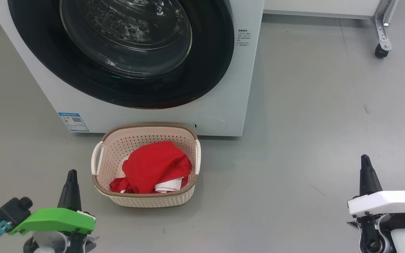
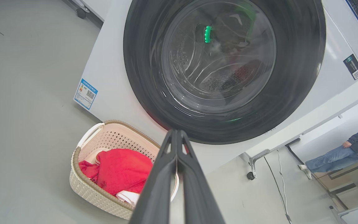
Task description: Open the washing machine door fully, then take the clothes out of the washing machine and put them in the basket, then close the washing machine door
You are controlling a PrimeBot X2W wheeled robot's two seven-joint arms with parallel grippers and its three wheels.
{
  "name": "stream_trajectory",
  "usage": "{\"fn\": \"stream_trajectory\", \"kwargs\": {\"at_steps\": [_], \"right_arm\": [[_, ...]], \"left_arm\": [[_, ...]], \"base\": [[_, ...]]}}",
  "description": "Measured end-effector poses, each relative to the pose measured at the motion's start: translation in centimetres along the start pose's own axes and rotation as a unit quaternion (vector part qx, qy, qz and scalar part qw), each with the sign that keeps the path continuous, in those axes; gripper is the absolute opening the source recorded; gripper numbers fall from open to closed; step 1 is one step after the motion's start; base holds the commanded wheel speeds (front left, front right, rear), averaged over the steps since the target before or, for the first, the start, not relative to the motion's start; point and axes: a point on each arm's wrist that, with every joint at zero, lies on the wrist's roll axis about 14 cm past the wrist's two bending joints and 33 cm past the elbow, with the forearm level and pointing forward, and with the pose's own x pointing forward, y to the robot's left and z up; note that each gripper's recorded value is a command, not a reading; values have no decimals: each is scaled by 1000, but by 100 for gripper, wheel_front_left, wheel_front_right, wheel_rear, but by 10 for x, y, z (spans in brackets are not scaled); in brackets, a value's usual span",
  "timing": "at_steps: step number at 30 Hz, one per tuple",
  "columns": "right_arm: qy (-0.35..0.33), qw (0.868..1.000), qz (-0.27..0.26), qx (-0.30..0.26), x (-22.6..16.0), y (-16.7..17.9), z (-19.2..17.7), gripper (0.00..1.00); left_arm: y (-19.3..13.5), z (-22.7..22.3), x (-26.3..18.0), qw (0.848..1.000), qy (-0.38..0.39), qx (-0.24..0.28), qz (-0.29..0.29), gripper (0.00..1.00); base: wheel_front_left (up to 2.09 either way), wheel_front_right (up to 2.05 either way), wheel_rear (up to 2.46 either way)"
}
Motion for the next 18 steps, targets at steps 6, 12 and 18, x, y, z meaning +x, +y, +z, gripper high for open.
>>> {"fn": "stream_trajectory", "kwargs": {"at_steps": [6, 12, 18], "right_arm": [[3, 999, -8, 39, -1, -4, 1, 0], [4, 997, -14, 77, -3, -7, 2, 0], [4, 993, -16, 114, -3, -9, 4, 0]], "left_arm": [[-1, 1, 0, 999, 2, -37, 0, 0], [-1, 4, 0, 997, 2, -72, 1, 0], [-2, 5, 0, 994, 4, -107, 0, 0]], "base": [[0, 0, 0], [0, 0, 0], [0, 0, 0]]}}
